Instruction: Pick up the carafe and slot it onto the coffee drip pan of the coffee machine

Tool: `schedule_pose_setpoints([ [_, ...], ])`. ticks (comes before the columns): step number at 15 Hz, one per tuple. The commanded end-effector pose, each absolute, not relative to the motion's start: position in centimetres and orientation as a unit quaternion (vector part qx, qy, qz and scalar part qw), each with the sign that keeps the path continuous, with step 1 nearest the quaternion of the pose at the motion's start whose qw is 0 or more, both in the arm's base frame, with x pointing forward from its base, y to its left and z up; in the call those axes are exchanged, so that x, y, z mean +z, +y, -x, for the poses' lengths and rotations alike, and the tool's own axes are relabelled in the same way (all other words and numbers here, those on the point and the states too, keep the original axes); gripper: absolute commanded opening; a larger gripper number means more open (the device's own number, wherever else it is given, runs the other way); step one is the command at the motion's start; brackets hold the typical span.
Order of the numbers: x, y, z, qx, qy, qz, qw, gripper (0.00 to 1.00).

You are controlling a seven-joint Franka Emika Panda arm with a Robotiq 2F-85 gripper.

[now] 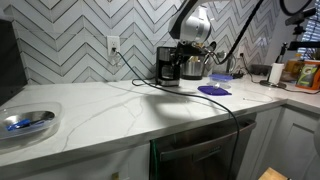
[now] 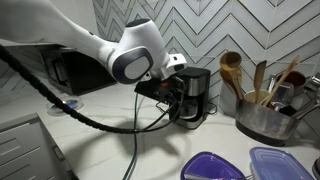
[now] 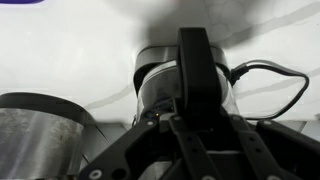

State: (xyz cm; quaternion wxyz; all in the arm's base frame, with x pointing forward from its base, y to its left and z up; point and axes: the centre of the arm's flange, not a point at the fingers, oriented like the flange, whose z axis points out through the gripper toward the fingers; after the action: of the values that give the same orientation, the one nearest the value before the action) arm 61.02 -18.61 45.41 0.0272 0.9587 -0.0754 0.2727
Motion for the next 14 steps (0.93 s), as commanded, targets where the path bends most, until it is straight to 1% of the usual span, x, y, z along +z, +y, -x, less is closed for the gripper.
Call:
schedule_pose_setpoints([
  [1,44.4,-19.1,-62.2,0.280,-0.086,-0.955,0.039,0.07],
  [9,43.5,-19.1,-62.6,0.292,-0.080,-0.952,0.036,0.07],
  [10,43.5,-19.1,-62.6,0.292,-0.079,-0.953,0.035,0.51],
  [12,43.4,-19.0,-62.5,0.291,-0.078,-0.953,0.037,0.63],
  [13,43.3,-18.9,-62.5,0.288,-0.078,-0.954,0.035,0.71],
  [14,43.1,-18.8,-62.5,0.289,-0.077,-0.954,0.036,0.77],
])
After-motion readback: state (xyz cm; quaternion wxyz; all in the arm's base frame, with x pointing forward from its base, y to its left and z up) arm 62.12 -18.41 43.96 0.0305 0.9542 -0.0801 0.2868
